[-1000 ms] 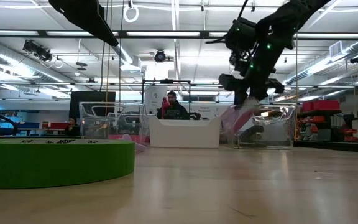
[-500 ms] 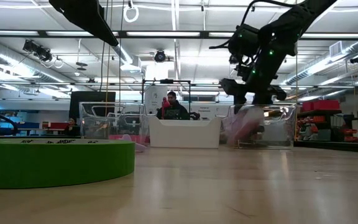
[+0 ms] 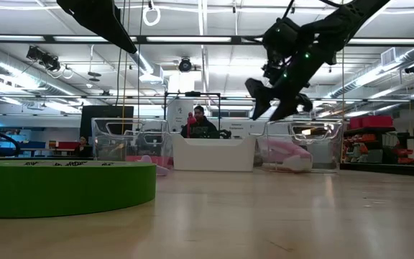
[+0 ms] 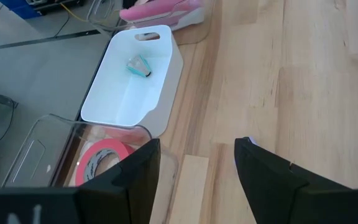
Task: Pick and place Stapler, Stapler remover, tape
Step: Put the purple staple remover into the white bin
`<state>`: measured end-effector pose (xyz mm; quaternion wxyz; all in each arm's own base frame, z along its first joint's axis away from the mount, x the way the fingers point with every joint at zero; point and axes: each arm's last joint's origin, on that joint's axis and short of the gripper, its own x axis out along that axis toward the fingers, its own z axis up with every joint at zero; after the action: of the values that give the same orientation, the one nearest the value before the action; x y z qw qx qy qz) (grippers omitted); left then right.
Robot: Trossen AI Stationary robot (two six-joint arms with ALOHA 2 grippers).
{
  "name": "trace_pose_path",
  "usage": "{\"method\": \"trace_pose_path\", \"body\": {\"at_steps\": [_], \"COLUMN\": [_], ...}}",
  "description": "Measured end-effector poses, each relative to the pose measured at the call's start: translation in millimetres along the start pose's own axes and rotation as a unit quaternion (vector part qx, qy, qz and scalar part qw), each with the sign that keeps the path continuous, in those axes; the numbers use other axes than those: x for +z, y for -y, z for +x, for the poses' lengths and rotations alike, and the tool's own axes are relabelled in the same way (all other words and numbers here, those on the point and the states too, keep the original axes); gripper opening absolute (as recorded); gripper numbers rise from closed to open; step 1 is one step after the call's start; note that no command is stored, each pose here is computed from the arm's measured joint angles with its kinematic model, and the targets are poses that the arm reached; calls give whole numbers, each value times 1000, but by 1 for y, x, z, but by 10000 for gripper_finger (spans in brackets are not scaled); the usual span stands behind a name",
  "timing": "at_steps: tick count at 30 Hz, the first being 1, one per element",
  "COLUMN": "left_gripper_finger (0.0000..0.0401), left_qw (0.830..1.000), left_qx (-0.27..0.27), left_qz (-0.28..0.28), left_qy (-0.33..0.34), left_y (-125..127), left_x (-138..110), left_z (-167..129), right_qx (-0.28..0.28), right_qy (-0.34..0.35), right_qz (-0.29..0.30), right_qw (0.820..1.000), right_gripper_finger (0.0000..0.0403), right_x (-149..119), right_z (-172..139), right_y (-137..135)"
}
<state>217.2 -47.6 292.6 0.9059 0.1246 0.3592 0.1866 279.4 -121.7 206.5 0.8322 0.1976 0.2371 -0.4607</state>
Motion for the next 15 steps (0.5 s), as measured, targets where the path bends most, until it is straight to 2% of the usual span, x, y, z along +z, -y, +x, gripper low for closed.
{"method": "trace_pose_path", "body": {"at_steps": [6,10,15], "left_gripper_finger": [211,211,211], "left_qw": [1000,1000,1000], "left_qx": [0,-22,-29], "left_qz": [0,0,-1], "left_qy": [0,-3,-4], "left_y": [0,1,2], "left_x": [0,0,0], "left_z": [0,0,0], "right_qx": [151,257,337], "right_qy": [40,47,39], "right_qz": [-16,-51,-108], "right_qw": [988,964,934], "right_gripper_finger": [192,172,164], "right_x": [21,24,8], "right_z": [-21,-39,-56], "right_y": [-11,-26,-53]}}
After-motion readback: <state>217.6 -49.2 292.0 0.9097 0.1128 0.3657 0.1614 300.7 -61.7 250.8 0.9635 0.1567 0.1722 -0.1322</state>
